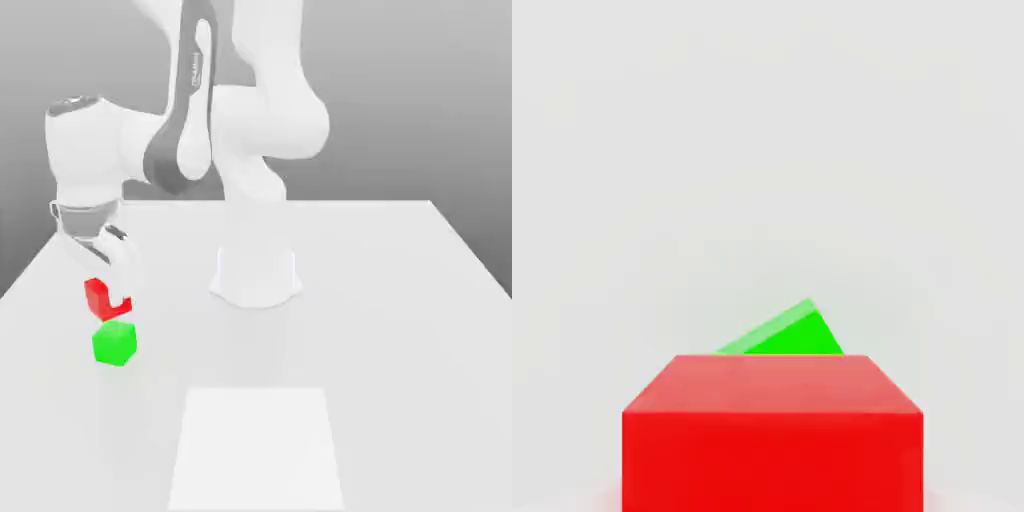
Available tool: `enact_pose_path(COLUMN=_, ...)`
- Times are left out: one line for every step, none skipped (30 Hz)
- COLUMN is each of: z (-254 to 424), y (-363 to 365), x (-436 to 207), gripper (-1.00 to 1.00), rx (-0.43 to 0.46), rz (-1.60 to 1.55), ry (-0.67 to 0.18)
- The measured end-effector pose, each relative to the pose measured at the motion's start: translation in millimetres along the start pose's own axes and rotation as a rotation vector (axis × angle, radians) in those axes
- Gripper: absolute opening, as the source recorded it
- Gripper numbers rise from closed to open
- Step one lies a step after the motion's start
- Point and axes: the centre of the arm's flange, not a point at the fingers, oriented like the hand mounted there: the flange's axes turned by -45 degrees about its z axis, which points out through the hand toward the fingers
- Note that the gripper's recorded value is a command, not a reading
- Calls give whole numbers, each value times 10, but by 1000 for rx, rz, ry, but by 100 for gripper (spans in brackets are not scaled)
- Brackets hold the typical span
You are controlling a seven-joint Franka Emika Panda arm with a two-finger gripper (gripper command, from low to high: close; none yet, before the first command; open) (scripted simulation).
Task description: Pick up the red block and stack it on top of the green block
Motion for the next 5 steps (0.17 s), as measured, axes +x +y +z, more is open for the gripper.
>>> enact_pose_path(z=68, y=8, x=-5, gripper=-100, rx=-4, rz=1, ry=1)
enact_pose_path(z=137, y=20, x=-12, gripper=-100, rx=-8, rz=3, ry=3)
enact_pose_path(z=198, y=28, x=-21, gripper=100, rx=-14, rz=2, ry=4)
enact_pose_path(z=198, y=27, x=-21, gripper=100, rx=-14, rz=2, ry=4)
enact_pose_path(z=198, y=28, x=-21, gripper=100, rx=-14, rz=2, ry=4)
